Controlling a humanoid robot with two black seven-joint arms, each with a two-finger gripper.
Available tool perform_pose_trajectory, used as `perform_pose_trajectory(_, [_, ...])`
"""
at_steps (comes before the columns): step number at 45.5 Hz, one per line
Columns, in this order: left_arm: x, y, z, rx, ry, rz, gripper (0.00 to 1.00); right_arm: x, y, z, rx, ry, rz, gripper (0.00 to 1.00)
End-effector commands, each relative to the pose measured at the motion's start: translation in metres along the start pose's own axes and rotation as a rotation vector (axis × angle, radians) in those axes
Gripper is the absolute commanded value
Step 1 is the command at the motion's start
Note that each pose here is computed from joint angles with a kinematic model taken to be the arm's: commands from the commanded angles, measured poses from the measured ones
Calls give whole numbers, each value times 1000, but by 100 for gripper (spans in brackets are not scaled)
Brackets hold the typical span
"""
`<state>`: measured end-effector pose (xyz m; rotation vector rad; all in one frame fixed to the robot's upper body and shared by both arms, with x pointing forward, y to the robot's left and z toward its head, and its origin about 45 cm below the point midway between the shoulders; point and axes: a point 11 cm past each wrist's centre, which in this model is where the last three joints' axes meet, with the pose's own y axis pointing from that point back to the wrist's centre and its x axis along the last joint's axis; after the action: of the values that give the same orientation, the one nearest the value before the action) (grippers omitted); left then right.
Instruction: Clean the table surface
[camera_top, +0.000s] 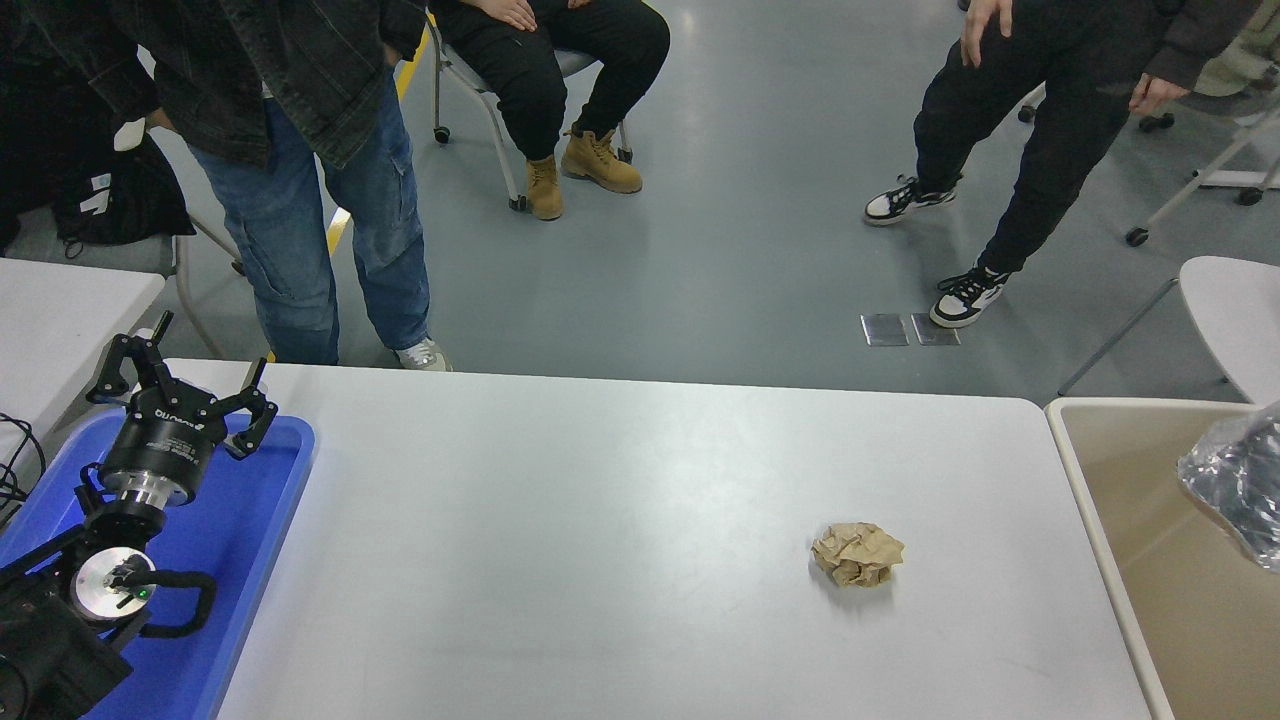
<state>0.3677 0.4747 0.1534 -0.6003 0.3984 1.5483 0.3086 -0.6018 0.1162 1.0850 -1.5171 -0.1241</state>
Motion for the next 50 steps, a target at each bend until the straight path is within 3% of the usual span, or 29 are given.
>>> perform_pose_trajectory(1, [0,0,0,0,0,0,100,-25,-2,17,-38,-26,-10,0])
perform_pose_trajectory(18, [0,0,0,0,0,0,100,-61,-2,31,-60,-23,-55,0])
perform_pose_trajectory(42, [0,0,0,0,0,0,100,-64,-2,30,-59,-24,-54,0])
perform_pose_trajectory(46, [0,0,0,0,0,0,100,-61,-2,30,-58,-23,-26,32])
perform_pose_trajectory(50, [0,0,0,0,0,0,100,-57,-2,30,-59,-22,5,48])
